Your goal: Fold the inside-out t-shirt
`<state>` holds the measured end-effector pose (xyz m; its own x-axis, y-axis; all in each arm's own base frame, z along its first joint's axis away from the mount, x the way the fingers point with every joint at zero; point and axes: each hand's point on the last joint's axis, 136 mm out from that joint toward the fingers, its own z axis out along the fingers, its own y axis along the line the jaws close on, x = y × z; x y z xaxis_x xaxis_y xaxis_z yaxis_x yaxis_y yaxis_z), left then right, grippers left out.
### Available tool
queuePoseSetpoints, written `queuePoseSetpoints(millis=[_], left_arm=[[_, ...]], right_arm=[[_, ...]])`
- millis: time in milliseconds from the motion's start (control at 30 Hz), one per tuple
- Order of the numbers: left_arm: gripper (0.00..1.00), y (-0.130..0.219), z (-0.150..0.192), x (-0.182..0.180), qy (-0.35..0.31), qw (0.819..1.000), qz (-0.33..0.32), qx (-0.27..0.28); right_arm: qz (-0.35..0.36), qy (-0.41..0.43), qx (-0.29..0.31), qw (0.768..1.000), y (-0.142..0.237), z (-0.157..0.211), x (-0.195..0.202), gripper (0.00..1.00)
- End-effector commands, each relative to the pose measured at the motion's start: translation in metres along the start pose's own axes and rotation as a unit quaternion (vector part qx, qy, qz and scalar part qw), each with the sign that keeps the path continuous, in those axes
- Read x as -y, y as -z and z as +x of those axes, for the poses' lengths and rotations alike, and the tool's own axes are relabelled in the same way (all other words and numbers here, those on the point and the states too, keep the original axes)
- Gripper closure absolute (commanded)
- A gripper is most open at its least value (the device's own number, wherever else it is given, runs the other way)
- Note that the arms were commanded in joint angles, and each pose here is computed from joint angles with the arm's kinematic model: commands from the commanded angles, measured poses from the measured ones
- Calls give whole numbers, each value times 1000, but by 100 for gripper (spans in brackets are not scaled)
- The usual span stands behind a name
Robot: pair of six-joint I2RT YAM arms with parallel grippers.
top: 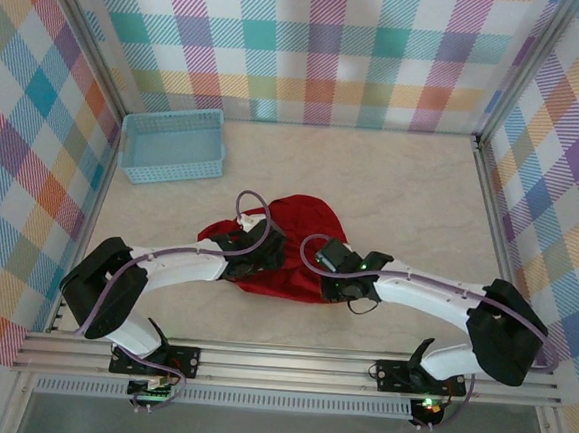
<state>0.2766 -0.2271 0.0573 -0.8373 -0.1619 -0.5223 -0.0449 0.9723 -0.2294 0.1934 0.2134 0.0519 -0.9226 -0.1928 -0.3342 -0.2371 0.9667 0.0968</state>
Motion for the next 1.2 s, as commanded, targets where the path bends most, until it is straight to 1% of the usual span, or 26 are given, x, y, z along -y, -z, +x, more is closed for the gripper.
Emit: queuePoseSetpoints(millis=[0,200,267,367,500,633,667,700,733,767,833,900,933,1000,1167], left_arm=[[31,4,0,-2,5,1000,0,7],[31,6,0,-4,5,1000,1,9],[31,6,0,-5,5,1000,-2,9],[31,5,1,-6,2,1000,-5,9],[30,4,0,-7,4,1000,-10,10],[30,2,0,-7,2,1000,-18,8],[30,1,-1,-6,3,1000,-18,8],[30,1,-1,-6,4,1000,-18,9],[31,0,-1,-6,4,1000,-19,9],[30,0,-1,-7,5,1000,-20,9],[30,-1,-2,-7,4,1000,-27,8],[30,-3,-3,-7,7,999,-34,10],[30,-4,1,-14,1,999,-52,1],[30,-6,1,-19,1,998,-67,1],[30,-5,-2,-26,11,996,-87,11]], right_arm=[[16,-1,39,999,3,-29,-5,66],[52,0,14,999,-15,-25,3,68],[54,1,6,998,-19,-22,3,68],[48,1,-4,999,-21,-16,3,66],[61,0,-23,998,-21,-4,10,60],[72,-6,-43,996,-21,12,17,61],[74,-8,-47,996,-21,16,20,62],[74,-10,-50,996,-21,19,21,67],[75,-10,-51,996,-21,22,23,75],[75,-11,-51,996,-19,23,24,80],[74,-11,-49,996,-13,26,25,88],[77,-7,-43,996,-3,29,26,91],[81,-6,-41,996,3,31,29,92],[88,-13,-39,995,13,38,35,92],[110,-64,-52,991,23,66,61,94]])
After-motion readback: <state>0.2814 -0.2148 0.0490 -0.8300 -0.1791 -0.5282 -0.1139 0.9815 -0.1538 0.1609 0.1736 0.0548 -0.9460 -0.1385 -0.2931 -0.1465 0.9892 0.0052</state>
